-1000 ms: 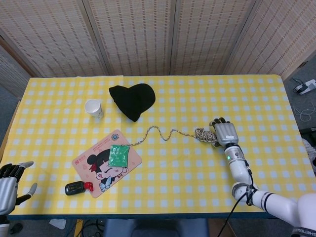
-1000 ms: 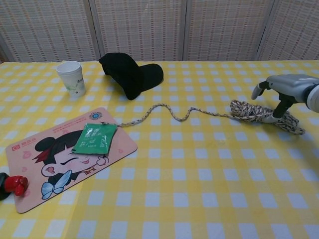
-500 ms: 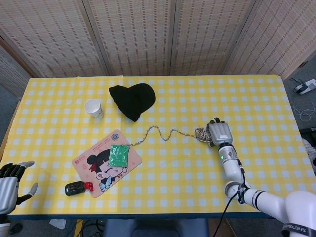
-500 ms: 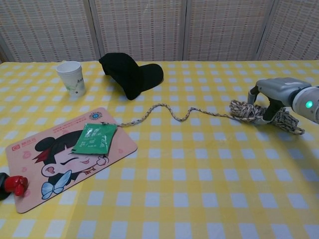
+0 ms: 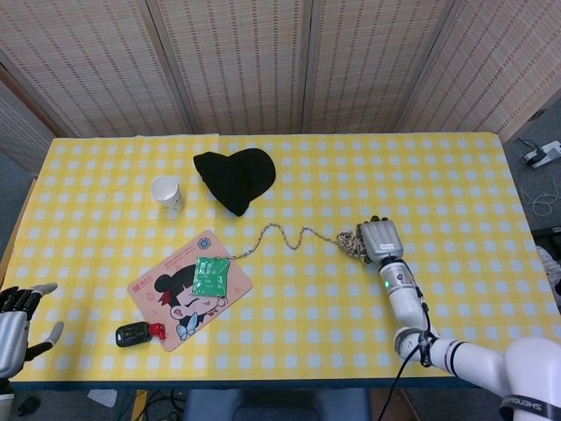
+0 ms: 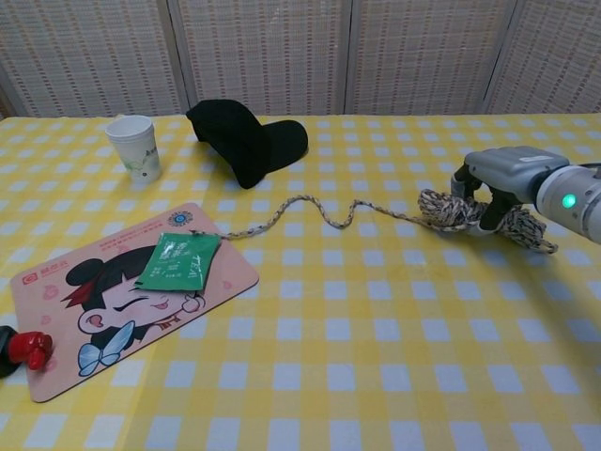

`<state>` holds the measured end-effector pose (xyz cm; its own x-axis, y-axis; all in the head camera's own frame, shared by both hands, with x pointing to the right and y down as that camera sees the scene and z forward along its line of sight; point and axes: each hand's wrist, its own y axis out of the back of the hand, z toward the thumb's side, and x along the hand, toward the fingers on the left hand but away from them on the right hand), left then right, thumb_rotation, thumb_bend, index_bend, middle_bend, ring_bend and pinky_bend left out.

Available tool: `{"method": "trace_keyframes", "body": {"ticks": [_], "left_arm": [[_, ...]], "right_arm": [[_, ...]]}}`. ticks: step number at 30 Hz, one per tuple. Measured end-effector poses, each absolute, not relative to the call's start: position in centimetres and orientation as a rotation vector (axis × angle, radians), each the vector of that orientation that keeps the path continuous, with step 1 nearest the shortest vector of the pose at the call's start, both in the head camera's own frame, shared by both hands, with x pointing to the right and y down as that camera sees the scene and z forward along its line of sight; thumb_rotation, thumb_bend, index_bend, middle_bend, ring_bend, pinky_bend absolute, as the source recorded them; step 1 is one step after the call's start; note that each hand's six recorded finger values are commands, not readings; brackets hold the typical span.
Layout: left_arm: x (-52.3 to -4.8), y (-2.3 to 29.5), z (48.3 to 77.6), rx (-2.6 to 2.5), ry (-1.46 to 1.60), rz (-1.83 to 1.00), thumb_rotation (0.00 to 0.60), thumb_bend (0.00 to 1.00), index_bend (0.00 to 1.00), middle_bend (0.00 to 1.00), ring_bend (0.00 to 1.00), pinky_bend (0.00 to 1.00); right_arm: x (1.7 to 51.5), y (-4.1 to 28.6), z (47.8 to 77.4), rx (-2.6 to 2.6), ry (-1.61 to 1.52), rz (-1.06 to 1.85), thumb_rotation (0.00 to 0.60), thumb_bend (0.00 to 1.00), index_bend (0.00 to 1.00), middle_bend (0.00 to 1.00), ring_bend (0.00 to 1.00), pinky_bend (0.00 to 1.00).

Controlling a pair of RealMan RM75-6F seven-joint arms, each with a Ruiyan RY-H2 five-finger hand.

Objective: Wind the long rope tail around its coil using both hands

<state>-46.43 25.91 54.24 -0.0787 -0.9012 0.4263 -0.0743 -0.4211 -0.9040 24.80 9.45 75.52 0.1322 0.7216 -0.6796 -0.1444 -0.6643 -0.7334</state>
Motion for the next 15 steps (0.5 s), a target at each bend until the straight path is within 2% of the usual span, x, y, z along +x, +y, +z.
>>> {"method": "trace_keyframes", "body": {"ticks": [5,10,12,15], "left_arm": [[-46.3,23.9,54.1,-1.533,1.070,-1.527,0.600,0.32,0.31,0.28,0.24,0.13],[-45.6,21.2,54.6,-1.589,1.066,-1.469,0.600,0.32,0.35,0.29,0.32,0.15],[-45.0,19.9,55.0,-1.609,1.056,-1.441,0.600,0.32,0.37,0.33,0.38,0.19],[-44.0,18.1,55.8,-1.639,1.023,-1.405,0.600,0.32,0.40,0.40,0.45,0.35]], "right_arm": [[24.3,9.1,74.3,-1.764,-0.573,1.570,0.600,0.93,0.68,0.53,0.40,0.60],[23.7,8.6,73.0,-1.785,-0.562,1.535,0.600,1.00,0.70,0.56,0.48,0.71],[23.6,8.3,72.5,-1.790,-0.562,1.531,0.600,1.00,0.71,0.57,0.50,0.73],[23.4,7.8,72.1,-1.800,-0.559,1.529,0.600,1.00,0.72,0.58,0.52,0.75]]}}
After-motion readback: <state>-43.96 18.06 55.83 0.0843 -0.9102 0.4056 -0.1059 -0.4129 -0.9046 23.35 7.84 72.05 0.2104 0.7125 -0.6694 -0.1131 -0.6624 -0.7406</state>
